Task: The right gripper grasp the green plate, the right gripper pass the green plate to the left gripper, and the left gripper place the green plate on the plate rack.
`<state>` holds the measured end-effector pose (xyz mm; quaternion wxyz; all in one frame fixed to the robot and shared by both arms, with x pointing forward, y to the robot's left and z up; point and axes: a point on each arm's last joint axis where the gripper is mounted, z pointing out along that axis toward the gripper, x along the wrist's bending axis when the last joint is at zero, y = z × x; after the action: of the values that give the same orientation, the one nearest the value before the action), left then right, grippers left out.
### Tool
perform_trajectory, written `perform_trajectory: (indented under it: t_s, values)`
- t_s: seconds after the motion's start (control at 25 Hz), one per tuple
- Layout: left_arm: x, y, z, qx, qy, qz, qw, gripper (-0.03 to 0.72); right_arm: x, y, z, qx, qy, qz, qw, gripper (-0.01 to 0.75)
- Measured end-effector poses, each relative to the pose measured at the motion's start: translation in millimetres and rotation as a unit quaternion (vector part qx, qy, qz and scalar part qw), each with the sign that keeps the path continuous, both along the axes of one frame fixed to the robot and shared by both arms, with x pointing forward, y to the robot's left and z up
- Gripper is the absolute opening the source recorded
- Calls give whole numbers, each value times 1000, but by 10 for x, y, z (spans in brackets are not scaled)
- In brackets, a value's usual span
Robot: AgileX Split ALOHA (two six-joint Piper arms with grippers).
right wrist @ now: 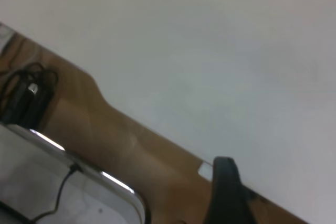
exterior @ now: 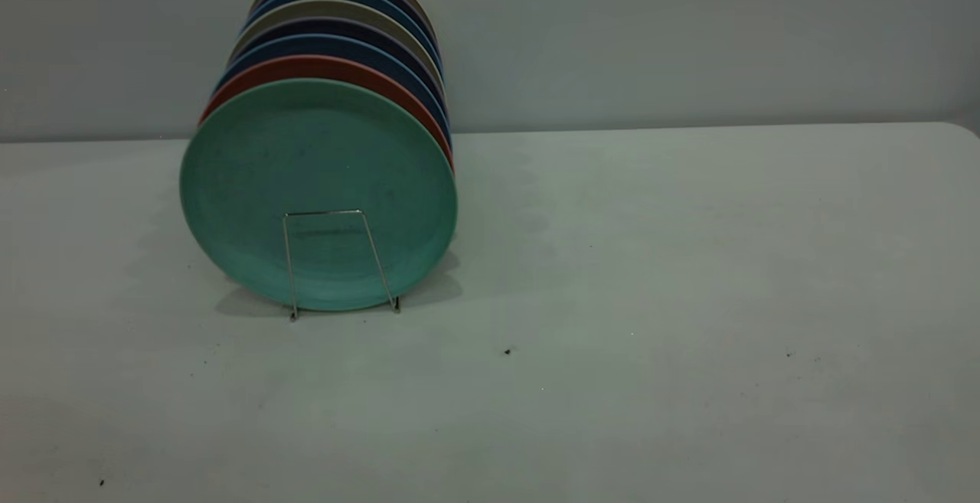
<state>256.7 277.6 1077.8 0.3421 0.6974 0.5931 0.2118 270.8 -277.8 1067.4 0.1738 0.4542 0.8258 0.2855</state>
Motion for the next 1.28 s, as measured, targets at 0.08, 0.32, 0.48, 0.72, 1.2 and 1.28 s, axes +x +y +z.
perform_trajectory:
  t_s: [0.08,0.32,0.48,0.72,1.2,1.28]
  values:
    - [-117,-12,-114,2,0,-5,1000,534,-83,-30,-89,10,-20,5,1000,525]
    - [-308,-26,-323,6,-32,-7,999,534,-263,-105,-248,45,-94,6,995,524]
    - [-331,-20,-368,12,-45,-6,999,534,-338,-130,-250,60,-119,8,991,524]
    - [-319,37,-389,61,-49,-8,997,534,-345,-127,-259,63,-118,9,991,523]
    - [-313,95,-437,63,-35,-7,997,534,-345,-127,-259,63,-118,9,991,523]
    - [-315,101,-437,62,-35,-13,997,534,-345,-127,-259,63,-118,9,991,523]
